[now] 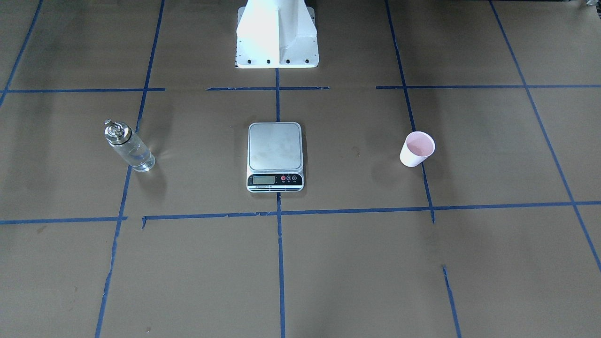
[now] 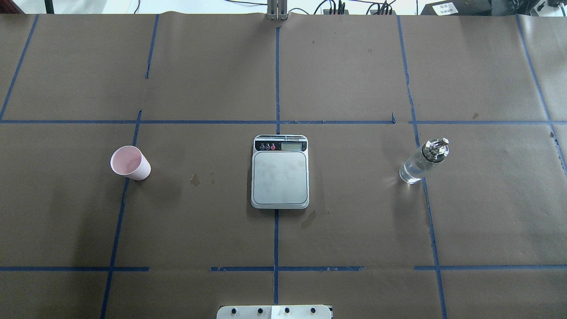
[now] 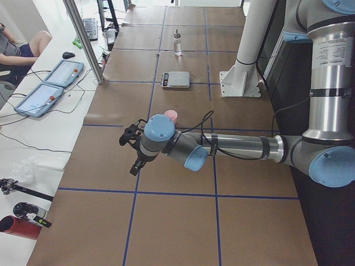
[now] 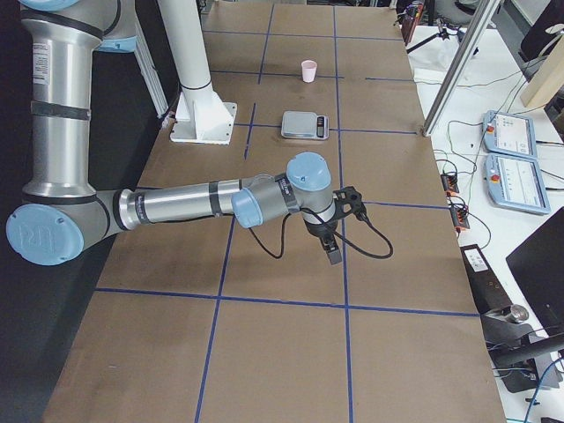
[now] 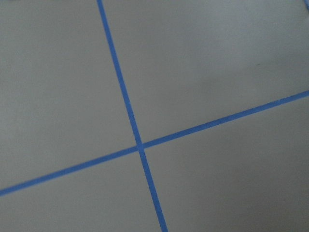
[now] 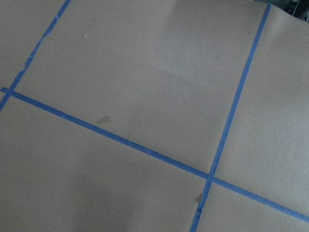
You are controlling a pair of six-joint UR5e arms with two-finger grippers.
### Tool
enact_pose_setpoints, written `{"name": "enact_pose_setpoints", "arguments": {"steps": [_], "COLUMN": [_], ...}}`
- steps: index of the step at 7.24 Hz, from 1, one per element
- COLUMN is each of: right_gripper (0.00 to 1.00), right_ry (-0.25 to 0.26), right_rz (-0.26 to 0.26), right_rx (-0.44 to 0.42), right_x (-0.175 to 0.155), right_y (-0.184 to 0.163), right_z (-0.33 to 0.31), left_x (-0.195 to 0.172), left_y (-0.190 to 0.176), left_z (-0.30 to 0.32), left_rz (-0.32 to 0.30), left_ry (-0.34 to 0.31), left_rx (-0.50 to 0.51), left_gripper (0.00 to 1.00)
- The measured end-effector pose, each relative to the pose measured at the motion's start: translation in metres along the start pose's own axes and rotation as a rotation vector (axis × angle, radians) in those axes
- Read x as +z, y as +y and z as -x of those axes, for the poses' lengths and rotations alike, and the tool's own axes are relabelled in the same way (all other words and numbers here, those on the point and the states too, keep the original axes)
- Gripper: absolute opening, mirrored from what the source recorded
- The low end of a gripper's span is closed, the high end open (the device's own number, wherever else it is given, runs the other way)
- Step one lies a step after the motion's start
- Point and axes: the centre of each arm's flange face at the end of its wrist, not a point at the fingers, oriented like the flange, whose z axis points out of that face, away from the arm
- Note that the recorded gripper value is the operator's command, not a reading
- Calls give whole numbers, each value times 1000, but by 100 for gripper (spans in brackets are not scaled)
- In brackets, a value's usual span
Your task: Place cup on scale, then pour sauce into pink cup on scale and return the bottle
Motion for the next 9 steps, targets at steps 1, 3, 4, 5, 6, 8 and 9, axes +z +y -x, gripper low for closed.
{"name": "enact_pose_setpoints", "arguments": {"steps": [1,3,4,5,6,8,9], "right_gripper": [100,100,100,100,100,100,100], "right_ry": [-1,-3,-5,-5,-7,-10,-11], "right_rz": [-26,-37,-38,-42,-46,-38,-33], "right_rx": [-22,14,46,59,64,75,82], "right_x": [-2,2,5,5,5,11,14], "right_y": [-7,-17,-23,-29,-35,-37,-38], "right_z": [2,-1,-3,-4,-2,-3,-4], "left_x": [-4,-3,-1,2,5,44,63], "left_y": [-4,-4,-7,-11,-18,-36,-51], "left_z": [-4,-5,-4,-3,-11,-60,-95], "left_rz": [-89,-184,-202,-209,-219,-177,-160], "left_ry": [-5,1,8,14,31,141,176], "left_rx": [98,135,84,60,68,-4,-102], "left_gripper": [100,100,100,100,100,100,100]}}
